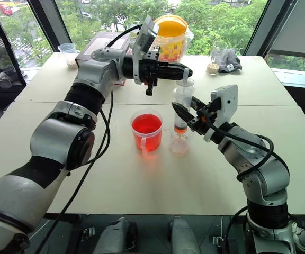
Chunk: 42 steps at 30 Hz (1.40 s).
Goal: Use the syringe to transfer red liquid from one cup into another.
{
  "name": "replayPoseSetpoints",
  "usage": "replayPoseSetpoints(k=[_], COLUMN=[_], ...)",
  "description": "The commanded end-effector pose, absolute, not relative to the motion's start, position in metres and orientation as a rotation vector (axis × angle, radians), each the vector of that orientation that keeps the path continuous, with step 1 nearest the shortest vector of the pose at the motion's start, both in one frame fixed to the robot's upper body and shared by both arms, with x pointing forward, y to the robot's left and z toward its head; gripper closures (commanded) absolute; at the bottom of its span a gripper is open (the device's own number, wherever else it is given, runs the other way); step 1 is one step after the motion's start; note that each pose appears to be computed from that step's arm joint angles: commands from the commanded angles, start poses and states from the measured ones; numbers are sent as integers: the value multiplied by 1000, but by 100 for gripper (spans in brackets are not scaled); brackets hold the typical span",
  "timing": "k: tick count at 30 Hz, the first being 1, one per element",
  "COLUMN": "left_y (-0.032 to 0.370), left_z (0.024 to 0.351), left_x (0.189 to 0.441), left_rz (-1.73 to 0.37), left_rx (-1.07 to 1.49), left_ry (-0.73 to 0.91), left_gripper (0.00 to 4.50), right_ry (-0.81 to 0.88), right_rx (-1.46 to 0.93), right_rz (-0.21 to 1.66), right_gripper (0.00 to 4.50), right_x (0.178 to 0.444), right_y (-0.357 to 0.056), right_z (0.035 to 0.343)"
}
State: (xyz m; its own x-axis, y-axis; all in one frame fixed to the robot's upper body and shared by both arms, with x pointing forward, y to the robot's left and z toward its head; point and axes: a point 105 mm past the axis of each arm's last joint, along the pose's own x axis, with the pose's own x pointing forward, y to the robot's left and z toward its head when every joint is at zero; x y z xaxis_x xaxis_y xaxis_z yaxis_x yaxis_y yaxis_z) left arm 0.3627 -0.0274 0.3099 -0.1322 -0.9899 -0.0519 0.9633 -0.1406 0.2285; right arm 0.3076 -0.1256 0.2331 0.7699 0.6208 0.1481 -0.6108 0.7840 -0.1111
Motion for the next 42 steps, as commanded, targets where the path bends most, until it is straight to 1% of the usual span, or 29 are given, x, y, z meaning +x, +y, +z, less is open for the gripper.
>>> replayPoseSetpoints(k=[1,10,17,23,28,30,32,33,36,38,40,42], left_y=[-37,-35,-34,-33,-24,-18,-11,-7,6,20,35,49], left_z=[307,271,257,259,289,296,298,299,301,308,314,315], left_x=[353,356,357,358,363,364,367,370,378,385,392,394], left_rz=[-1760,-1761,-1761,-1737,-1689,-1681,-1656,-1635,-1566,-1502,-1435,-1407], left_rx=[303,360,350,338,261,221,204,201,195,153,120,104], left_ry=[-158,-85,-59,-76,-151,-158,-155,-154,-161,-176,-188,-184], left_gripper=[448,448,448,448,448,385,307,249,100,7,7,7], right_ry=[-312,-347,-366,-365,-309,-288,-268,-263,-259,-258,-258,-257], right_rx=[-91,-101,-110,-112,-79,-63,-61,-57,-54,-52,-49,-47], right_rz=[685,670,656,651,658,662,666,668,667,667,666,665], right_gripper=[306,306,306,306,306,306,306,306,306,306,306,306], right_x=[298,299,299,299,303,303,303,303,304,304,305,305], right_y=[-122,-129,-135,-139,-137,-136,-135,-134,-134,-135,-135,-135], right_z=[263,276,287,289,270,262,255,253,250,249,249,248])
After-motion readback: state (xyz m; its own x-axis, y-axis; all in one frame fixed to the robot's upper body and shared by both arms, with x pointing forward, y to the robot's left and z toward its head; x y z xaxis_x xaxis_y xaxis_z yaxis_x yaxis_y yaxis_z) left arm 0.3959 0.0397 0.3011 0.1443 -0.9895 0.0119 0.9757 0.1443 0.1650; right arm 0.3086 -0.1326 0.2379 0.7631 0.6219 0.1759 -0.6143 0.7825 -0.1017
